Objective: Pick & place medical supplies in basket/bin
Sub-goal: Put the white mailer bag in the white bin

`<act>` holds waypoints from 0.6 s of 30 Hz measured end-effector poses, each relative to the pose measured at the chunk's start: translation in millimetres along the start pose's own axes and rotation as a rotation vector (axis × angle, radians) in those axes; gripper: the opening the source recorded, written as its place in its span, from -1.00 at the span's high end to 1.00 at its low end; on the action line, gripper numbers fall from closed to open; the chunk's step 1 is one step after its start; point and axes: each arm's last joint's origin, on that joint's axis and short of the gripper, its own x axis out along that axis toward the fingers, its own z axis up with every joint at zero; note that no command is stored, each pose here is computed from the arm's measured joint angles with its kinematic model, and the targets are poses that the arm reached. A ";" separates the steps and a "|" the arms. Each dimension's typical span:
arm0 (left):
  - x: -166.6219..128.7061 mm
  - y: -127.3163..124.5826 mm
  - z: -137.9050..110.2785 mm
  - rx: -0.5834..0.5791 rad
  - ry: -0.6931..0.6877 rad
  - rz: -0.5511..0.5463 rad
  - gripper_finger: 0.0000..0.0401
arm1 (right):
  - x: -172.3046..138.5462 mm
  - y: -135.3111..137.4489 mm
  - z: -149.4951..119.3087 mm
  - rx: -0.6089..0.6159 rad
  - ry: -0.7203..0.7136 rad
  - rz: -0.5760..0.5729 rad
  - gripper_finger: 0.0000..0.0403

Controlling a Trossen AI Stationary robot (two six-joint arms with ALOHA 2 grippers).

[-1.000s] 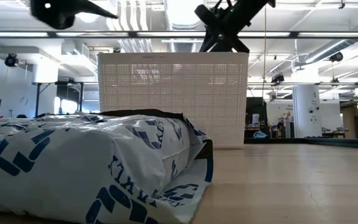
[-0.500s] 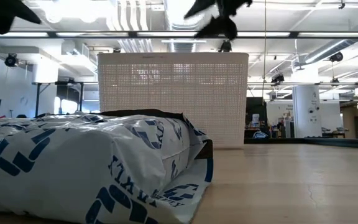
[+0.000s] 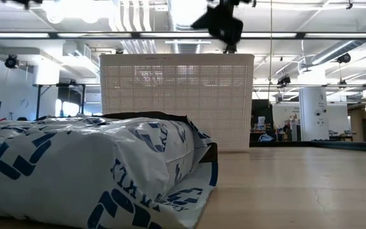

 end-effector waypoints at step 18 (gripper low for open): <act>70.3 -34.0 -43.5 -0.028 0.092 0.133 -0.23 | 148.3 -24.5 -26.8 0.062 0.297 0.120 -0.29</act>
